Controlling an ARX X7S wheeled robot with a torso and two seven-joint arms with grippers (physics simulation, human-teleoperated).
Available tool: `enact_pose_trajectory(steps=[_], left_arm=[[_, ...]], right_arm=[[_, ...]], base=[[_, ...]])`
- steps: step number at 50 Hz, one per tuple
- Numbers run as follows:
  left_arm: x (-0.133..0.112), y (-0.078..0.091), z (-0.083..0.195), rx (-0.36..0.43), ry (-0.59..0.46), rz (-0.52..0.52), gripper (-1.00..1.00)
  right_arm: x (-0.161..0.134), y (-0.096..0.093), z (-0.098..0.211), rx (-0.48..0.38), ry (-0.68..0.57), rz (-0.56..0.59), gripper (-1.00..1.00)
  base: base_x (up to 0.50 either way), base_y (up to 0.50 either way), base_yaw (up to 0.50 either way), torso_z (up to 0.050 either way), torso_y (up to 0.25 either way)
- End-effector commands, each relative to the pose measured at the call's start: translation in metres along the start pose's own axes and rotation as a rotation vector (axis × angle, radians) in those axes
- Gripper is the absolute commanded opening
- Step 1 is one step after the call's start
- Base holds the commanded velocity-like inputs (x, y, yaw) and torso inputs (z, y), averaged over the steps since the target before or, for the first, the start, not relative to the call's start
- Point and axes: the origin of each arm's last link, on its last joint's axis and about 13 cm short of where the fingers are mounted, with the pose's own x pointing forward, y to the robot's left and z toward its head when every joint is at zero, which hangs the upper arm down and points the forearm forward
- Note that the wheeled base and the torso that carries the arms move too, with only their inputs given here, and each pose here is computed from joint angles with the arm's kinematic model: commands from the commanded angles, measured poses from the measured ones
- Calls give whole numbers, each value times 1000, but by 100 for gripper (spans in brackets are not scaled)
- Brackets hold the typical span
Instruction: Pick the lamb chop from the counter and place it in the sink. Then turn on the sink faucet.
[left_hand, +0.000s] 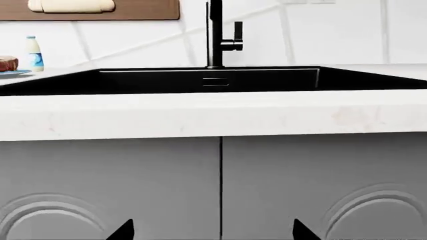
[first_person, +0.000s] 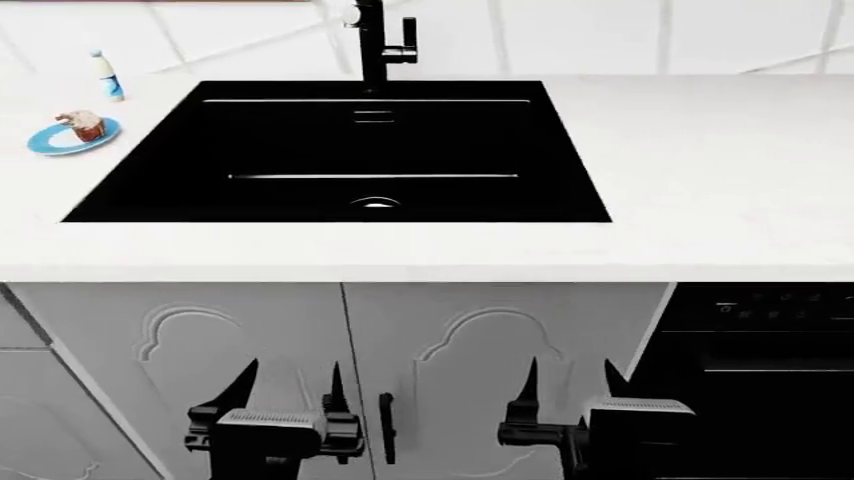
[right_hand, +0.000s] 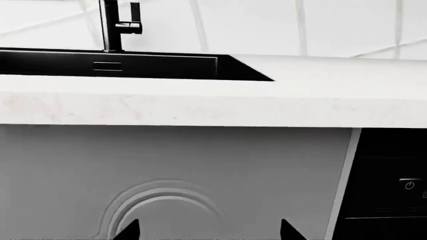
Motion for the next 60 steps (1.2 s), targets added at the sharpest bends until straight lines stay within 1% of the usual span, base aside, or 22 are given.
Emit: enact_pose_trajectory(steps=[1,18,19,20,26,27,29,31,33,36,38,40,43,44,46,47,50,51,53,54,57,60], left_arm=[[-1,1,-1,-2,-7,-1,100],[0,2,-1,-3,-13,4,100],[0,2,-1,-3,-12,4,100],[0,2,-1,-3,-11,3,100],[0,1,1,-11,18,9,100],[-1,1,6,19,29,13,100],[-2,3,26,62,63,0,100],[-1,5,65,36,92,-30,100],[-4,6,95,42,83,-57,100],[-9,8,141,59,47,-92,100],[-13,9,160,45,61,-120,100],[-17,12,176,23,70,-142,100],[-10,36,201,-10,74,65,100],[-6,41,214,15,28,77,100],[-13,33,234,19,-35,73,100],[-20,29,243,11,-45,77,100],[-42,23,266,-18,21,-207,100],[-43,22,275,-37,47,-239,100],[-31,21,294,-33,25,-226,100],[-27,20,298,-33,22,-225,100],[3,18,329,-18,-14,-214,100],[36,19,347,-38,7,-176,100]], right_arm=[[0,1,-1,-12,3,-13,100],[0,1,0,-20,6,-13,100],[0,1,1,-11,2,-13,100],[0,0,2,46,10,1,100],[-2,-2,6,11,21,-13,100],[-4,-4,14,47,39,8,100],[-12,-9,38,53,72,47,100],[-24,-16,76,9,77,76,100],[-35,-19,107,15,69,109,100],[-51,-24,155,94,54,149,100],[-50,-37,172,28,71,-4,100],[-49,-39,190,38,25,-43,100],[-71,-32,220,68,-27,-46,100],[-82,-29,228,83,-12,-4,100],[-98,-31,241,70,29,97,100],[-97,-33,247,56,25,78,100],[-96,-33,270,15,-10,64,100],[-97,-31,280,19,-28,61,100],[-83,-24,299,-21,10,67,100],[-79,-24,307,-24,-25,69,100],[-30,-25,326,-24,18,72,100],[2,-28,337,-22,42,71,100]], base=[[0,500,0,0,0],[0,500,0,0,0],[0,500,0,0,0],[0,184,0,0,0],[0,0,0,0,0],[0,0,0,0,0],[0,0,0,0,0],[0,0,0,0,0],[0,0,0,0,0],[0,0,0,0,0],[0,0,0,0,0],[0,0,0,0,0],[0,0,0,0,0],[0,0,0,0,0],[0,0,0,0,0],[0,0,0,0,0],[0,0,0,0,0],[0,0,0,0,0],[0,0,0,0,0],[0,0,0,0,0],[0,0,0,0,0],[0,0,0,0,0]])
